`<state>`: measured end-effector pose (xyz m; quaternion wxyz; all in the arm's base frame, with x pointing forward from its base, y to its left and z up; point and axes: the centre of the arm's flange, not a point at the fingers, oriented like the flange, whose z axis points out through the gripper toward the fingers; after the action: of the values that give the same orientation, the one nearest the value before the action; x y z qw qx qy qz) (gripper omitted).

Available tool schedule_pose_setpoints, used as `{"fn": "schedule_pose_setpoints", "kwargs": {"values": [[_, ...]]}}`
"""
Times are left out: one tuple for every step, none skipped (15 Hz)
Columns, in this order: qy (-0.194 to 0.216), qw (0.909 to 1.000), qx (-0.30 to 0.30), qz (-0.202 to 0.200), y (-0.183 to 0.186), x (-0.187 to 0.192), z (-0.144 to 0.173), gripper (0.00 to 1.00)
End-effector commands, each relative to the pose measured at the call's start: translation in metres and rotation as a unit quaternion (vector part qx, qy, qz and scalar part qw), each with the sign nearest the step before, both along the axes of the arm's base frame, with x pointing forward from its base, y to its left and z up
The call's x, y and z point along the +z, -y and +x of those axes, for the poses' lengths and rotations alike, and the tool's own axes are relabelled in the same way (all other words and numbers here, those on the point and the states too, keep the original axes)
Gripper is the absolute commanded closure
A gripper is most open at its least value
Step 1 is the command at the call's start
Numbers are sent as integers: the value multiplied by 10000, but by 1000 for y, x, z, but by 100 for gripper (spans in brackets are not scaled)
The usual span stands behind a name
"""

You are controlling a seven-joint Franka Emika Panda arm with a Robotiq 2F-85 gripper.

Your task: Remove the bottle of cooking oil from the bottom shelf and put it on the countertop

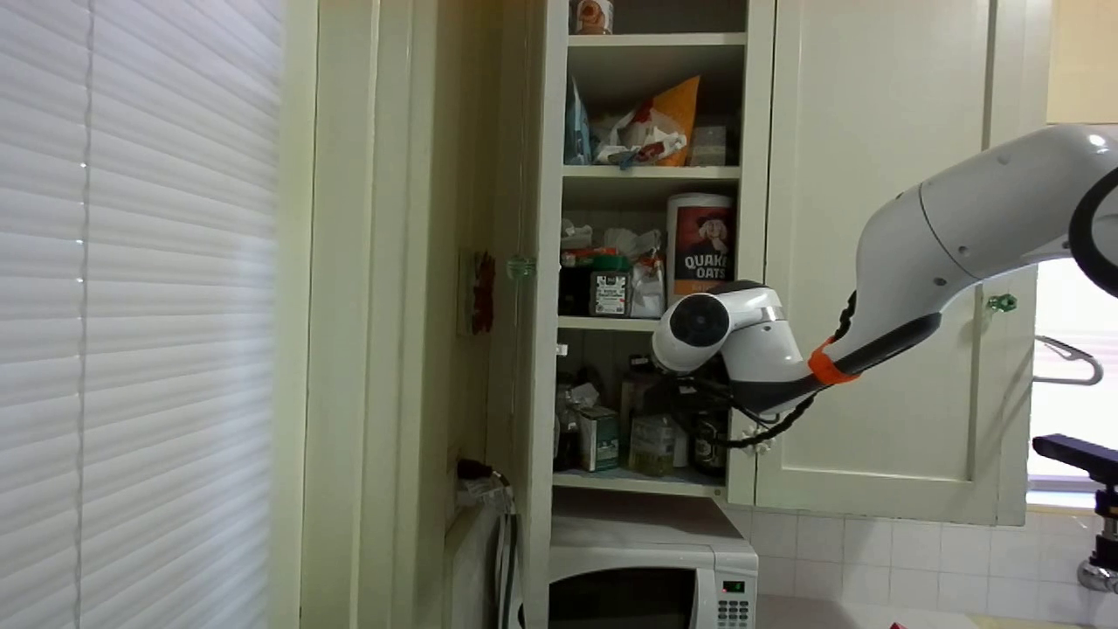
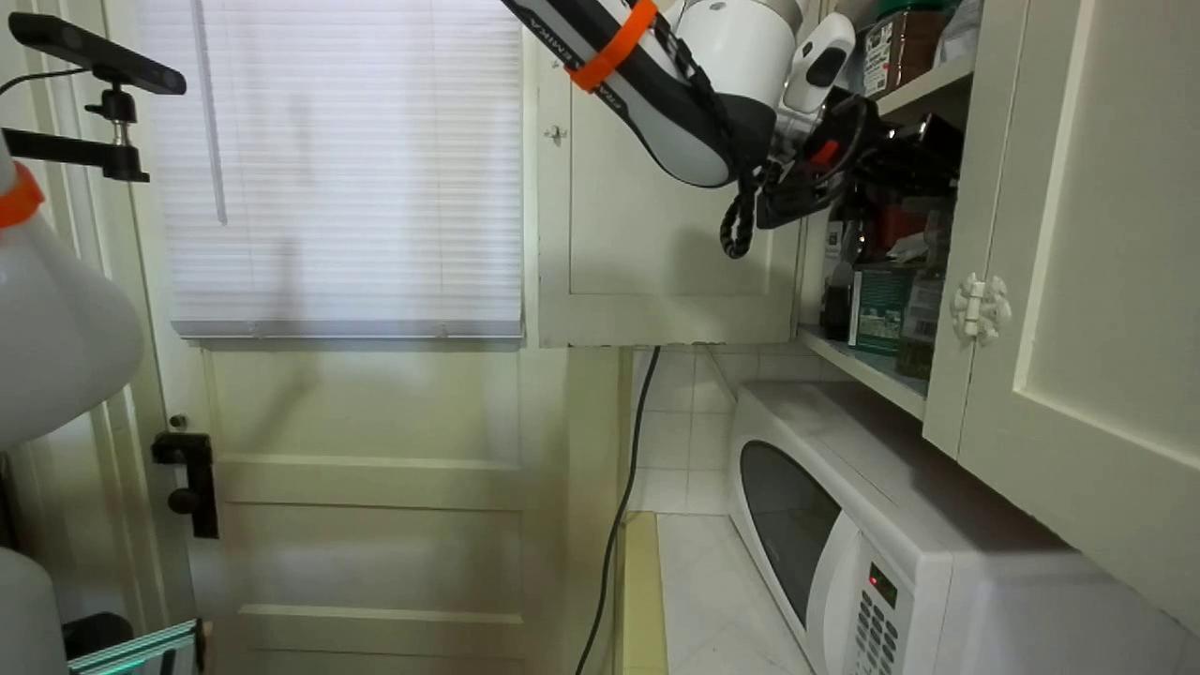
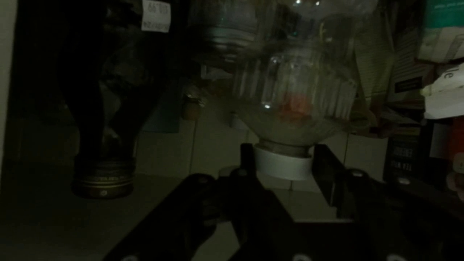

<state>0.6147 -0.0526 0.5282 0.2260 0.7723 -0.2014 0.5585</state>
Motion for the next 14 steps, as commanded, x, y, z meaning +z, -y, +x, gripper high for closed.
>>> {"fn": "schedule_pose_setpoints", "kwargs": {"values": [[90, 9999, -67, -76, 1, -9, 3, 81], [84, 9999, -62, -77, 1, -9, 3, 81], [75, 9999, -52, -74, 1, -9, 2, 81], [73, 9999, -49, -69, 0, -7, 2, 81], [47, 10000, -44, -44, -1, -4, 0, 81], [5, 10000, -60, -37, -2, 2, -3, 81], [-82, 9999, -80, 6, -3, 8, -7, 81], [-139, 9998, -107, 54, -3, 13, -10, 81], [-176, 9997, -133, 113, -3, 19, -14, 81], [-210, 9995, -186, 145, -2, 25, -18, 81], [-254, 9992, -216, 201, -2, 30, -21, 81], [-321, 9989, -224, 239, -3, 35, -24, 81], [-349, 9988, -227, 275, -3, 38, -26, 81], [-406, 9984, -213, 318, -3, 42, -28, 81]]}}
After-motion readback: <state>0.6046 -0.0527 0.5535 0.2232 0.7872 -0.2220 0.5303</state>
